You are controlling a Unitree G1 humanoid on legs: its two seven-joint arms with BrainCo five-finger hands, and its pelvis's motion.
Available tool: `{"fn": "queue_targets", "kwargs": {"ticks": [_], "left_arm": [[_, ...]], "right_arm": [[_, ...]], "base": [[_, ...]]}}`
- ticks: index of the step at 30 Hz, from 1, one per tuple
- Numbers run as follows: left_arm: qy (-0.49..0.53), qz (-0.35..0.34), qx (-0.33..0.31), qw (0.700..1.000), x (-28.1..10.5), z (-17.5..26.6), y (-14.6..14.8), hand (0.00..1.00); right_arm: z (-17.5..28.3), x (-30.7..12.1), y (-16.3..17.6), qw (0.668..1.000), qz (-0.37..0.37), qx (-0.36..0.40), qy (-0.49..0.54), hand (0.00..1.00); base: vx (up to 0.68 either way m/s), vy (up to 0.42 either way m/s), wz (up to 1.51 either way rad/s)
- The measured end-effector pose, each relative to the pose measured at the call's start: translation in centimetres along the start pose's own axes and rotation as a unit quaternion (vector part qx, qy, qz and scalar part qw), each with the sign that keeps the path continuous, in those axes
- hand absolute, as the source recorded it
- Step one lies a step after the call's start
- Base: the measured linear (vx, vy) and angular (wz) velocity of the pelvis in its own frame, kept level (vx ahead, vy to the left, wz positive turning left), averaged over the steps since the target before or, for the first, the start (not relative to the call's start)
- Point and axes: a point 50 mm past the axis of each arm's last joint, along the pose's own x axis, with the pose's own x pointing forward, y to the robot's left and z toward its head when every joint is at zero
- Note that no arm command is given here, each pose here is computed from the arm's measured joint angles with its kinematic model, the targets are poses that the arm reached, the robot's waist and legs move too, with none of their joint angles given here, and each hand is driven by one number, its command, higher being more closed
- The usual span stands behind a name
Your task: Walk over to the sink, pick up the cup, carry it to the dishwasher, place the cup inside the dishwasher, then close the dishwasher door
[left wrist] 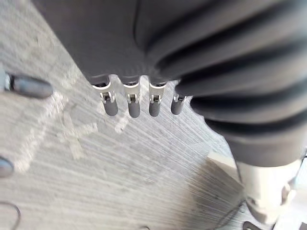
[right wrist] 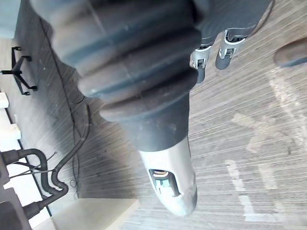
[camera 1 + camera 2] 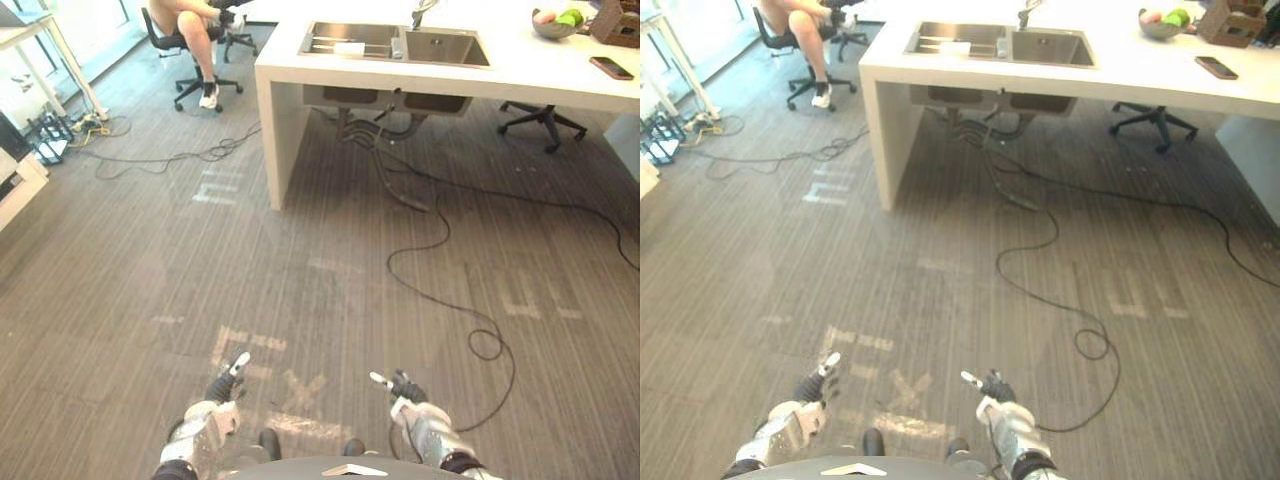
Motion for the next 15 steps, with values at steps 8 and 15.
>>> {"fn": "queue_targets", "kwargs": {"ticks": [8,15], "left_arm": [[-0.02,0.028,0.019,0.999,-0.1,0.8,0.3,0.0],[-0.045,0.062,0.058,0.995,-0.8,0.9,1.8,0.0]], "right_arm": [[-0.2,-0.2,-0.1,1.0,0.003,0.001,-0.001,0.0],[0.9,-0.2,1.1,0.996,0.061,-0.054,-0.026,0.0]], "base": [[-0.04,0.026,-0.08],[0.07,0.008,-0.25]]}}
